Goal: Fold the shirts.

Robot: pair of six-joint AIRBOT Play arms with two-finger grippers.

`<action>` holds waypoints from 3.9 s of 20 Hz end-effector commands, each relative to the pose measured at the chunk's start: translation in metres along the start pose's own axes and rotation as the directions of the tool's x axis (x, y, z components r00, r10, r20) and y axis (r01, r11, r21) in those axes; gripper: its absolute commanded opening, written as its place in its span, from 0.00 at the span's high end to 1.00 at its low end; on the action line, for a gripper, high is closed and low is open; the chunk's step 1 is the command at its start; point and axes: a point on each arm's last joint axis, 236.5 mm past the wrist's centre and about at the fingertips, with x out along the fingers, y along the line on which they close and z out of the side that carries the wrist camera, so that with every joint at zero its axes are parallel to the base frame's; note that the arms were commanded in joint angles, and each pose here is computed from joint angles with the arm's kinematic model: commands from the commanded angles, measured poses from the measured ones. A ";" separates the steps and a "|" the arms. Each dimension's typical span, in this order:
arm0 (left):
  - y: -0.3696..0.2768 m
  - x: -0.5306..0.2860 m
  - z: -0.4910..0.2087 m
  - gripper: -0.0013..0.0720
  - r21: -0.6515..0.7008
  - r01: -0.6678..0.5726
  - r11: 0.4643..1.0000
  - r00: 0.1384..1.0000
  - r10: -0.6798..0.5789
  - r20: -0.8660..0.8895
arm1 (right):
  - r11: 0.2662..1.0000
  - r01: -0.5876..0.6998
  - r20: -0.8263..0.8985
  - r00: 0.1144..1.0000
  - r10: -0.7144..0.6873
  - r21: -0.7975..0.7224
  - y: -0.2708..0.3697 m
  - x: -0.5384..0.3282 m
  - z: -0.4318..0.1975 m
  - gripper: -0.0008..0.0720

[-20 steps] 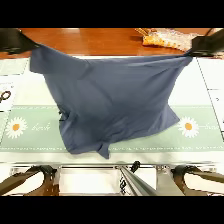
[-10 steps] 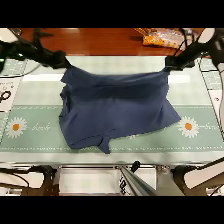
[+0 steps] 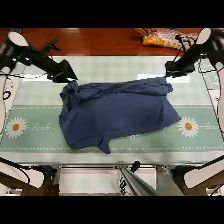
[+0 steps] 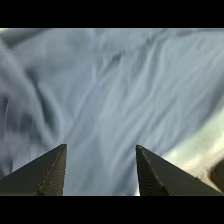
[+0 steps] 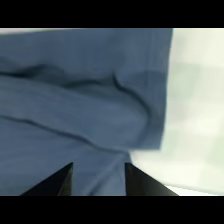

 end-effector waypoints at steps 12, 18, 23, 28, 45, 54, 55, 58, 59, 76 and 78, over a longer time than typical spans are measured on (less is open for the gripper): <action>0.067 -0.020 -0.184 0.02 -0.190 -0.162 0.968 0.986 0.164 -0.005 | 0.964 -0.094 -0.059 0.992 0.112 0.248 -0.072 -0.008 -0.124 0.26; 0.083 0.057 -0.275 0.02 -0.308 -0.128 0.943 0.990 0.105 -0.090 | 0.932 -0.180 0.049 0.984 0.174 0.315 -0.079 0.001 -0.132 0.26; 0.073 0.086 -0.285 0.07 -0.323 -0.028 0.946 0.998 0.008 -0.063 | 0.931 -0.189 0.048 0.982 0.184 0.311 -0.077 0.000 -0.132 0.26; 0.072 0.089 -0.279 0.07 -0.310 -0.005 0.951 0.999 -0.006 -0.034 | 0.930 -0.198 0.020 0.979 0.202 0.310 -0.073 0.000 -0.139 0.26; 0.057 0.127 -0.252 0.96 -0.333 0.125 0.935 0.991 -0.101 0.088 | 0.927 -0.212 -0.037 0.971 0.234 0.311 -0.065 -0.002 -0.152 0.26; 0.045 0.125 -0.257 0.95 -0.323 0.167 0.932 0.986 -0.154 0.064 | 0.845 -0.256 0.009 0.958 0.285 0.470 -0.103 0.009 -0.181 0.19; 0.045 0.125 -0.257 0.95 -0.323 0.167 0.932 0.986 -0.154 0.064 | 0.836 -0.253 0.016 0.960 0.281 0.487 -0.109 0.012 -0.185 0.19; 0.045 0.125 -0.256 0.95 -0.323 0.166 0.932 0.986 -0.152 0.067 | 0.834 -0.239 0.028 0.965 0.260 0.497 -0.116 0.022 -0.188 0.20; 0.045 0.125 -0.256 0.95 -0.323 0.165 0.932 0.986 -0.151 0.068 | 0.829 -0.250 0.041 0.963 0.266 0.500 -0.114 0.026 -0.187 0.20; 0.047 0.125 -0.253 0.95 -0.325 0.160 0.932 0.987 -0.142 0.079 | 0.830 -0.300 0.035 0.946 0.323 0.469 -0.048 0.090 -0.192 0.26; 0.048 0.125 -0.252 0.95 -0.325 0.158 0.933 0.987 -0.138 0.083 | 0.844 -0.286 0.045 0.953 0.298 0.453 -0.037 0.095 -0.181 0.27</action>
